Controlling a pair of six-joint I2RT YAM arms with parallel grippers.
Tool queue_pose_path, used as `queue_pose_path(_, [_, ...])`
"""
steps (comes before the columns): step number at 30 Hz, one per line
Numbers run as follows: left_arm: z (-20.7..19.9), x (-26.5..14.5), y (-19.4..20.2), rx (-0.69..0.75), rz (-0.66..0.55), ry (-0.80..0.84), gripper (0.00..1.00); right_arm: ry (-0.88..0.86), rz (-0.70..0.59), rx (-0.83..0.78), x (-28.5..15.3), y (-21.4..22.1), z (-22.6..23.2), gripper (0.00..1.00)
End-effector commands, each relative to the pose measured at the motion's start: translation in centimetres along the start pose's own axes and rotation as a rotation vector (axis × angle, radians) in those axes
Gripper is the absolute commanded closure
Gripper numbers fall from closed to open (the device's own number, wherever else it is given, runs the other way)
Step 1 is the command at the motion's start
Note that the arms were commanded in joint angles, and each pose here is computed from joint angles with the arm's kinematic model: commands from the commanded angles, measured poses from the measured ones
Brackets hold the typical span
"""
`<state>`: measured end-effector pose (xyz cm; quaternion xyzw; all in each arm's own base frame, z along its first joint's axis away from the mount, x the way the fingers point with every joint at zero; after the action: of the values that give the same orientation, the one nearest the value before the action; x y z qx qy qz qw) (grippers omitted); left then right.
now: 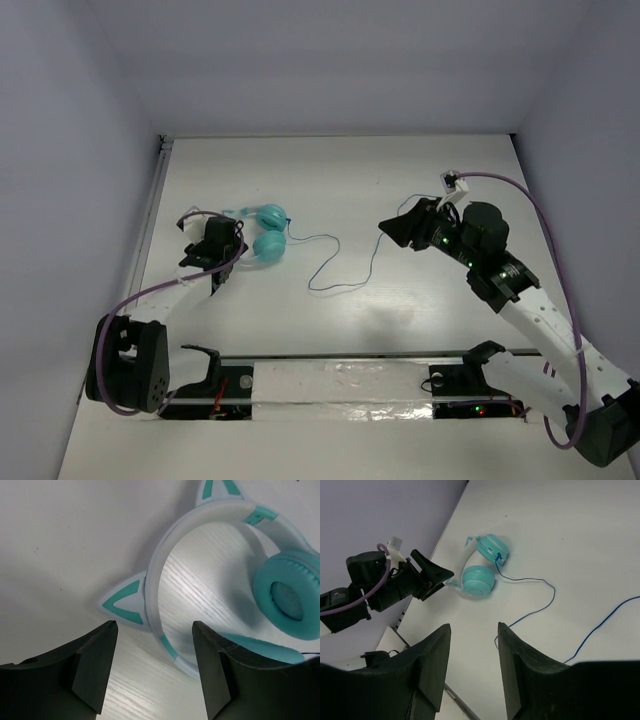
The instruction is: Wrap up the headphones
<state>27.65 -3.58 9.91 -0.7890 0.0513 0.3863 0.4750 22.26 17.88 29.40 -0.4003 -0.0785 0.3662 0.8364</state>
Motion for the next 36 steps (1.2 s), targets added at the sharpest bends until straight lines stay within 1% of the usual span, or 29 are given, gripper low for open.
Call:
queue_pose_path(1, [0.2, -0.2, 1.2, -0.053, 0.018, 0.038, 0.41, -0.073, -0.009, -0.035, 0.1, -0.3, 1.2, 0.51])
queue_pose_path(3, [0.5, 0.0, 0.8, -0.049, -0.008, 0.010, 0.41, -0.081, -0.002, -0.038, 0.3, -0.2, 1.2, 0.51])
queue_pose_path(6, [-0.8, -0.7, -2.0, -0.051, -0.080, 0.019, 0.41, -0.085, 0.015, -0.036, 0.5, 0.1, 1.3, 0.51])
queue_pose_path(7, [-1.9, -1.2, -3.6, -0.052, -0.115, 0.045, 0.41, -0.088, 0.020, -0.037, 0.6, 0.3, 1.4, 0.51])
queue_pose_path(9, [-2.9, -1.3, -5.1, -0.042, -0.148, 0.060, 0.41, -0.079, 0.017, -0.039, 0.7, 0.3, 1.3, 0.51])
queue_pose_path(10, [-4.0, -1.7, -6.6, -0.034, -0.170, 0.075, 0.41, -0.079, 0.017, -0.041, 0.7, 0.2, 1.3, 0.51])
queue_pose_path(14, [-5.1, -0.6, -7.5, 0.068, -0.113, 0.028, 0.43, -0.076, 0.004, -0.044, 0.6, -0.1, 1.5, 0.51])
queue_pose_path(16, [-4.7, -0.2, -7.8, 0.108, -0.056, 0.026, 0.44, -0.068, -0.018, -0.045, 0.5, -0.4, 1.5, 0.51])
queue_pose_path(17, [-3.7, 0.5, -8.1, 0.119, -0.031, 0.002, 0.44, -0.072, -0.028, -0.047, 0.3, -0.6, 1.6, 0.51])
queue_pose_path(18, [-3.8, 0.6, -8.0, 0.128, 0.004, 0.046, 0.45, -0.070, -0.035, -0.046, 0.2, -0.6, 1.6, 0.51])
queue_pose_path(20, [-3.3, 1.5, -8.1, 0.131, 0.055, 0.062, 0.46, -0.080, -0.047, -0.046, 0.0, -0.7, 1.8, 0.51])
queue_pose_path(22, [-3.6, 1.8, -8.2, 0.188, 0.115, 0.110, 0.48, -0.090, -0.055, -0.048, -0.5, -0.6, 1.9, 0.51])
queue_pose_path(23, [-3.5, 2.6, -7.4, 0.220, 0.161, 0.101, 0.49, -0.089, -0.058, -0.049, -0.6, -0.6, 1.9, 0.51])
queue_pose_path(24, [-3.8, 2.4, -6.7, 0.252, 0.211, 0.150, 0.50, -0.085, -0.063, -0.049, -0.8, -0.6, 1.8, 0.51])
queue_pose_path(25, [-3.6, 2.5, -6.2, 0.305, 0.233, 0.167, 0.50, -0.087, -0.067, -0.051, -1.1, -0.4, 1.8, 0.51])
queue_pose_path(29, [-2.7, 3.2, -4.7, 0.383, 0.273, 0.167, 0.48, -0.088, -0.051, -0.042, -1.0, 0.3, 1.3, 0.51])
queue_pose_path(30, [-3.0, 3.3, -4.4, 0.388, 0.282, 0.205, 0.48, -0.093, -0.041, -0.040, -0.9, 0.5, 1.3, 0.51])
queue_pose_path(31, [-3.0, 3.4, -4.5, 0.395, 0.280, 0.199, 0.48, -0.095, -0.033, -0.036, -0.9, 0.6, 1.3, 0.51])
queue_pose_path(32, [-2.7, 3.9, -4.1, 0.408, 0.306, 0.175, 0.48, -0.111, -0.045, -0.040, -0.7, 0.4, 1.5, 0.51])
queue_pose_path(33, [-2.2, 4.3, -4.3, 0.418, 0.293, 0.124, 0.48, -0.116, -0.039, -0.038, -0.7, 0.5, 1.5, 0.51])
queue_pose_path(36, [-1.9, 4.9, -5.2, 0.437, 0.264, 0.057, 0.48, -0.119, -0.037, -0.037, -0.7, 0.6, 1.5, 0.51])
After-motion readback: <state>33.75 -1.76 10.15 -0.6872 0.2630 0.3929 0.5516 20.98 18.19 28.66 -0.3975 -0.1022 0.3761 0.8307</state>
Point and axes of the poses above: each gripper's point midway between its finger pads, its own x axis out along the fingers, its own z axis along the line the jaws close on, y = z × x, the point moved 5 cm from there along -x, back along the fingers, and after that the axes turned 4 degrees about x, right-handed, at the moved point
